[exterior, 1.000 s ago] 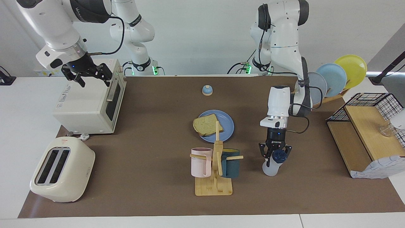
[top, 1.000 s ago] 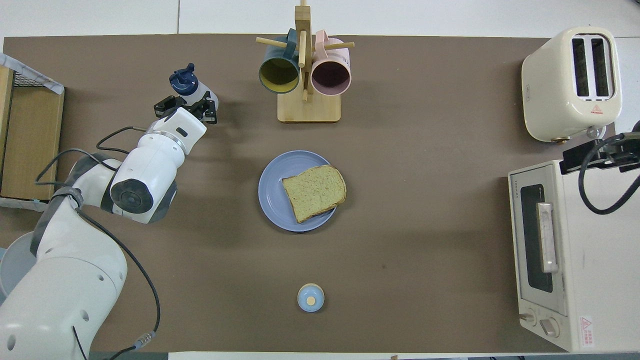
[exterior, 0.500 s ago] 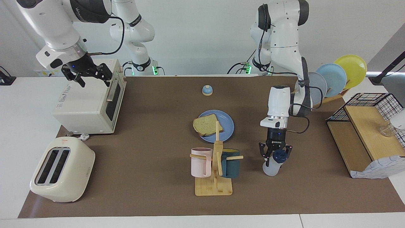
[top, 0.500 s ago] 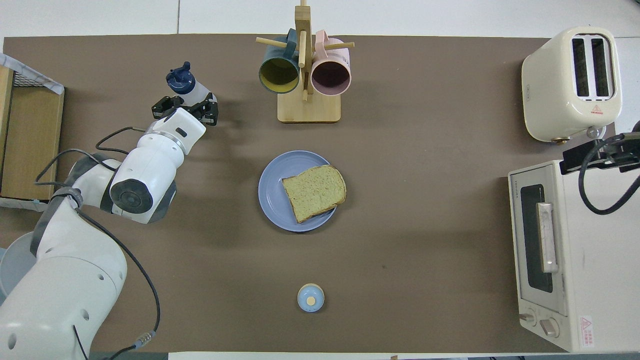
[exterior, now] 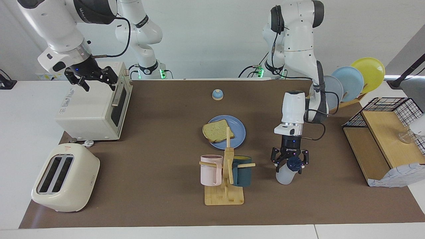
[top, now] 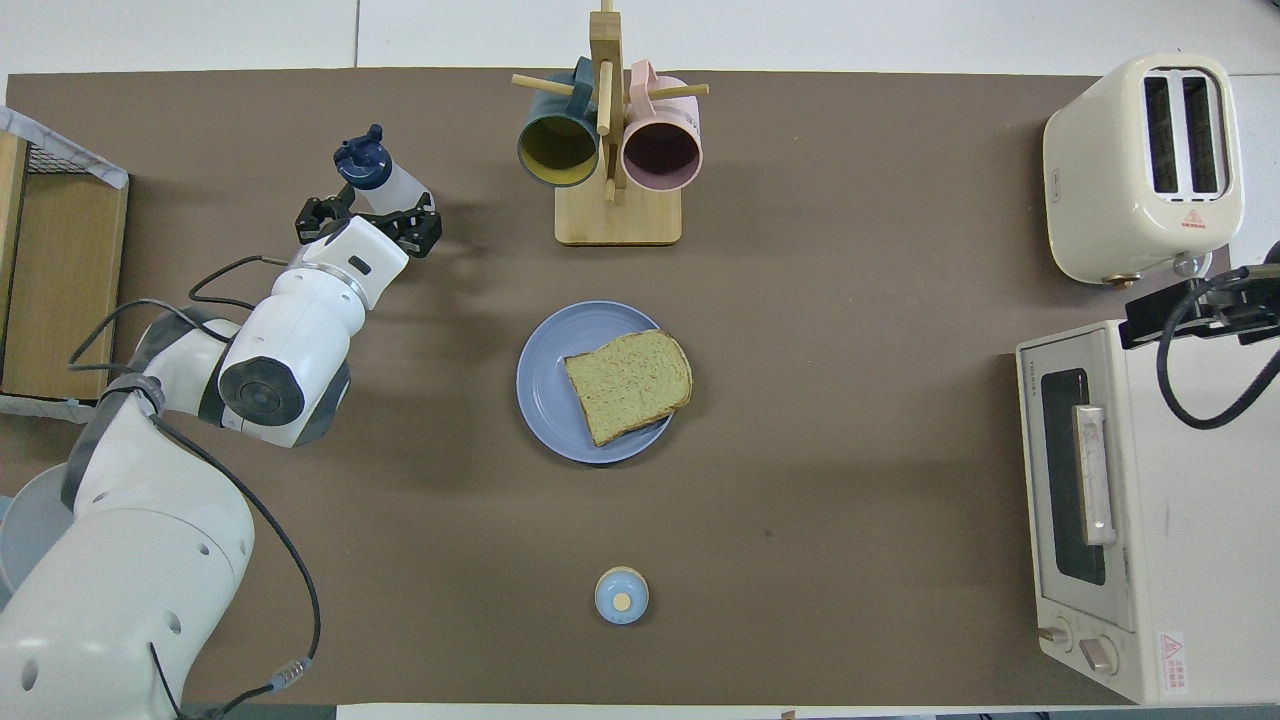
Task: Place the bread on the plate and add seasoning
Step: 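Lower the bottle onto the table with the left gripper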
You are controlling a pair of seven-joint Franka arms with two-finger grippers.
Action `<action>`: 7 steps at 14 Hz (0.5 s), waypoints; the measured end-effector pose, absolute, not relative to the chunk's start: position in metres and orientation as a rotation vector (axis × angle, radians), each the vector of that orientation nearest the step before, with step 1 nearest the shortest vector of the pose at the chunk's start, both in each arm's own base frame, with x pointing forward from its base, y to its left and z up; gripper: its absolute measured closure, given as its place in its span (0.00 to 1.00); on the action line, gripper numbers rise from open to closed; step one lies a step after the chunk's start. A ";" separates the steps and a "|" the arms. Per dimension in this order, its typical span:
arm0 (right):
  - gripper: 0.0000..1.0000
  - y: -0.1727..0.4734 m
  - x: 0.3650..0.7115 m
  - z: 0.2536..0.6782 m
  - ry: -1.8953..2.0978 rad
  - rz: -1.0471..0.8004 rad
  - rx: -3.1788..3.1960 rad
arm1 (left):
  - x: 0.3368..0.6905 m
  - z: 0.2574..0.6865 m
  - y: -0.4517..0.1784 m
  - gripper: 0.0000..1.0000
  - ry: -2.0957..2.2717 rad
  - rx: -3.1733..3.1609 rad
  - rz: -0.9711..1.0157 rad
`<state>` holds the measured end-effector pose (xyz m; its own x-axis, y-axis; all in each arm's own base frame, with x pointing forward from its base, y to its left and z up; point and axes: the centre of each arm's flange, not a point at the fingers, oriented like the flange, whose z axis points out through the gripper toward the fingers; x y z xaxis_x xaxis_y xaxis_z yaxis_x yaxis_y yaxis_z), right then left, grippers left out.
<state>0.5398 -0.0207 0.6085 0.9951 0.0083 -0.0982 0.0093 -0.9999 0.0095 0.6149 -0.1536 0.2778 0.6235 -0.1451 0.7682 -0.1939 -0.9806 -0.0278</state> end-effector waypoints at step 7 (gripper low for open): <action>0.00 -0.021 0.540 0.609 0.014 -0.154 3.128 | 0.598 0.289 -0.143 0.00 -0.252 2.772 1.293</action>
<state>0.5398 -0.0207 0.6085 0.9951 0.0083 -0.0982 0.0092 -0.9999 0.0095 0.5980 -0.1435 0.2889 0.6317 -0.1178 0.7662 -0.1789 -0.9839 -0.0038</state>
